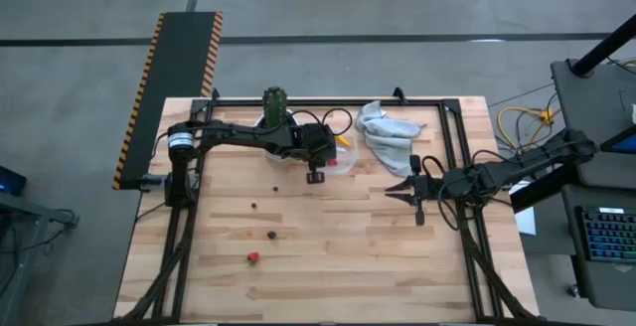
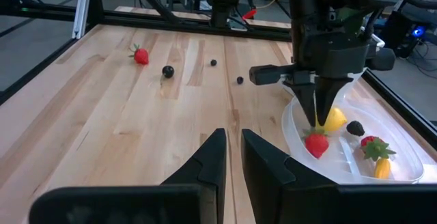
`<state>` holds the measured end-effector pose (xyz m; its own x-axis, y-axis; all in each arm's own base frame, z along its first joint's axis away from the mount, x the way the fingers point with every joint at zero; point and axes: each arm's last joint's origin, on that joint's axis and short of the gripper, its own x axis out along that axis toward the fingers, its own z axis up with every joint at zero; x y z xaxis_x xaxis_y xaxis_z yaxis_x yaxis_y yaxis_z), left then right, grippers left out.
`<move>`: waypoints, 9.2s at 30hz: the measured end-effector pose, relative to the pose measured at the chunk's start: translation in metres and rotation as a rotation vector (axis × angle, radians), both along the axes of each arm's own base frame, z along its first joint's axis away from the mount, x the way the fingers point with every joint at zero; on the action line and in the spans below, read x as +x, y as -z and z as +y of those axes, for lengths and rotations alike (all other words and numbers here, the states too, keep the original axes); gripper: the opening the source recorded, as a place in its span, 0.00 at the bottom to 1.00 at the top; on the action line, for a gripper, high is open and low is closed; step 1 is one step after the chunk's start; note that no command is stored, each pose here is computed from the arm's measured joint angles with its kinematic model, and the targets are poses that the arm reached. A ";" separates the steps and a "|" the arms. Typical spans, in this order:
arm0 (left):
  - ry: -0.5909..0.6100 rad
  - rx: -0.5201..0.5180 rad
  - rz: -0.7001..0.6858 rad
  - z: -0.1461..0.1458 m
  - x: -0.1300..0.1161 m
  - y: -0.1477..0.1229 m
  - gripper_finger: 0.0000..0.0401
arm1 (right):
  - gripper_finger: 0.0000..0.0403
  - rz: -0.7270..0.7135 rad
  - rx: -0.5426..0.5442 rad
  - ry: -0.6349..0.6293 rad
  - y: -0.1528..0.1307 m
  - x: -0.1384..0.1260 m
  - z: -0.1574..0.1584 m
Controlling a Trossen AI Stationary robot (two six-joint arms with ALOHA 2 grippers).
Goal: Pick and placing Produce into tupperware
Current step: Put the red strawberry into the transparent bin
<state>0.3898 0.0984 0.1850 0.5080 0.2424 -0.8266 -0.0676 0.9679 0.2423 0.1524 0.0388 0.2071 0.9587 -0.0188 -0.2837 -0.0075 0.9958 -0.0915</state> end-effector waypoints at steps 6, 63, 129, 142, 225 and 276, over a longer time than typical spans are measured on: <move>-0.004 -0.001 -0.010 0.000 0.001 -0.001 0.21 | 0.10 0.001 0.000 0.000 0.000 0.000 0.000; -0.877 -0.692 0.519 -0.300 -0.130 -0.051 0.16 | 0.10 0.026 0.043 -0.074 0.008 -0.001 0.002; -1.061 -0.603 0.510 -0.286 -0.129 0.009 0.45 | 0.10 0.040 0.007 -0.084 0.011 -0.002 0.002; -1.073 -0.624 0.509 -0.289 -0.130 0.012 0.45 | 0.10 0.044 0.007 -0.086 0.011 -0.002 0.002; -0.695 -0.450 0.162 -0.157 -0.099 -0.055 0.00 | 0.10 0.051 0.037 -0.075 0.012 -0.003 0.002; -0.338 -0.237 0.029 0.007 0.015 -0.035 0.01 | 0.10 0.003 0.010 -0.086 0.006 -0.001 0.002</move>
<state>0.4052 0.1056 0.2196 0.4083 0.1928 -0.8922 -0.3872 0.9217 0.0220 0.1511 0.0411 0.2008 0.9558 0.0662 -0.2865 -0.0931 0.9923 -0.0814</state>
